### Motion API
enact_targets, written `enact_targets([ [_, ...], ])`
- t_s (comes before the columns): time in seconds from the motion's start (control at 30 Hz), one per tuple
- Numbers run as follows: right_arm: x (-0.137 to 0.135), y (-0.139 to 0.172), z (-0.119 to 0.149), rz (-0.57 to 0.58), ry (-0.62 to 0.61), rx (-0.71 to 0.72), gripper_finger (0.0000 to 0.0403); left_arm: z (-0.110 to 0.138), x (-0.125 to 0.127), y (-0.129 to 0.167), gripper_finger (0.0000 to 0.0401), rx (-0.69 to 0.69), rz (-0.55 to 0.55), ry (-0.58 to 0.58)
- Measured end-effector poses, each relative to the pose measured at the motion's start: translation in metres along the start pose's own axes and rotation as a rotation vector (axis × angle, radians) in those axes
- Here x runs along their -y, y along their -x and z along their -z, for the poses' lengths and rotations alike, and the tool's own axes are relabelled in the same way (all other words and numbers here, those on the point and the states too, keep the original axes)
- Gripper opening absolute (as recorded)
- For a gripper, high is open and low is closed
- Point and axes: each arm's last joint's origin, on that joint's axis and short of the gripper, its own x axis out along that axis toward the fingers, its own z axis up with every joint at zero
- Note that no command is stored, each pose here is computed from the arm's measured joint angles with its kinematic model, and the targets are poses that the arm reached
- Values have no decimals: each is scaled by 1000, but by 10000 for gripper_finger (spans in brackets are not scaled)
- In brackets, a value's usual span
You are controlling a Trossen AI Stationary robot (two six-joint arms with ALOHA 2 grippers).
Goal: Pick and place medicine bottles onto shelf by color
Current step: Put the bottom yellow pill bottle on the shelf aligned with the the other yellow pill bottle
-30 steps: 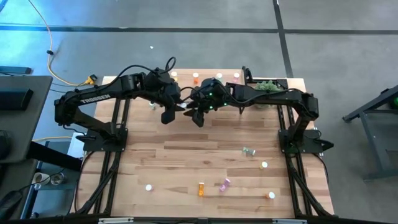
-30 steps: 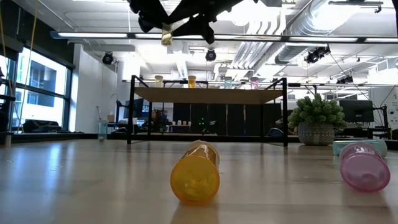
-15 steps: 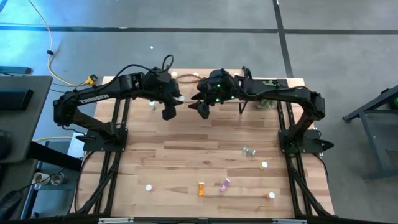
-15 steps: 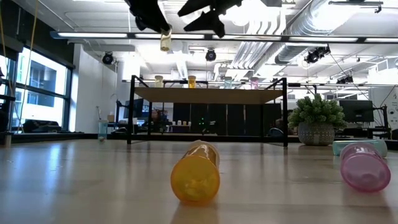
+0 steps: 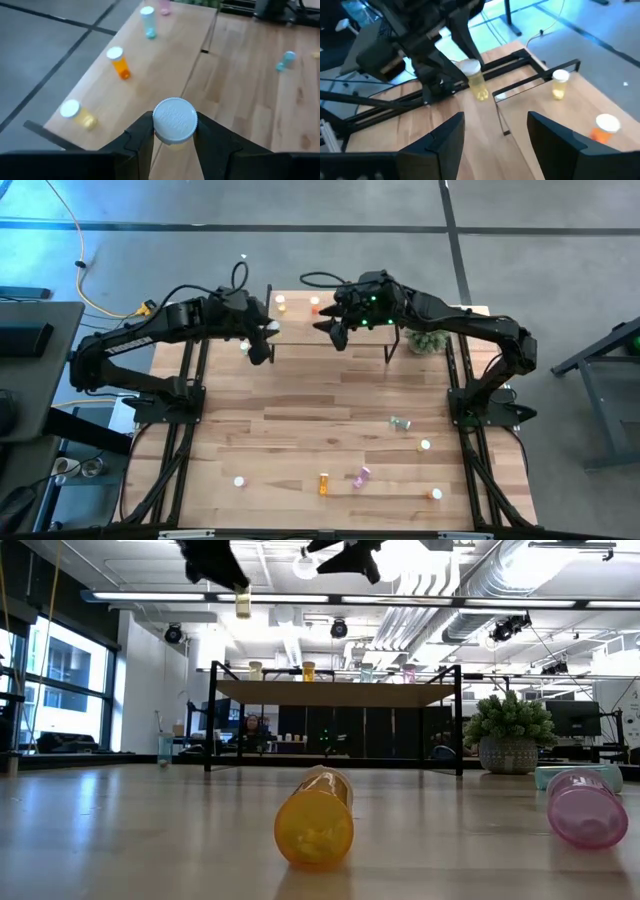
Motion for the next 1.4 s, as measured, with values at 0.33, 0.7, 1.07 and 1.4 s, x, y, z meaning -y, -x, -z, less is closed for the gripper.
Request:
enact_targets([
  [0.33,2,1,-3,71,22,38,206,30,-23,-32,115,46,-64,43],
  [0.7,4,1,-3,116,17,47,206,43,-53,-65,115,-9,-82,57],
  [1.07,5,1,-3,152,23,52,206,46,-57,-82,115,-42,-67,49],
  [1.4,5,1,-3,153,23,52,206,48,-58,-83,115,-61,-97,32],
])
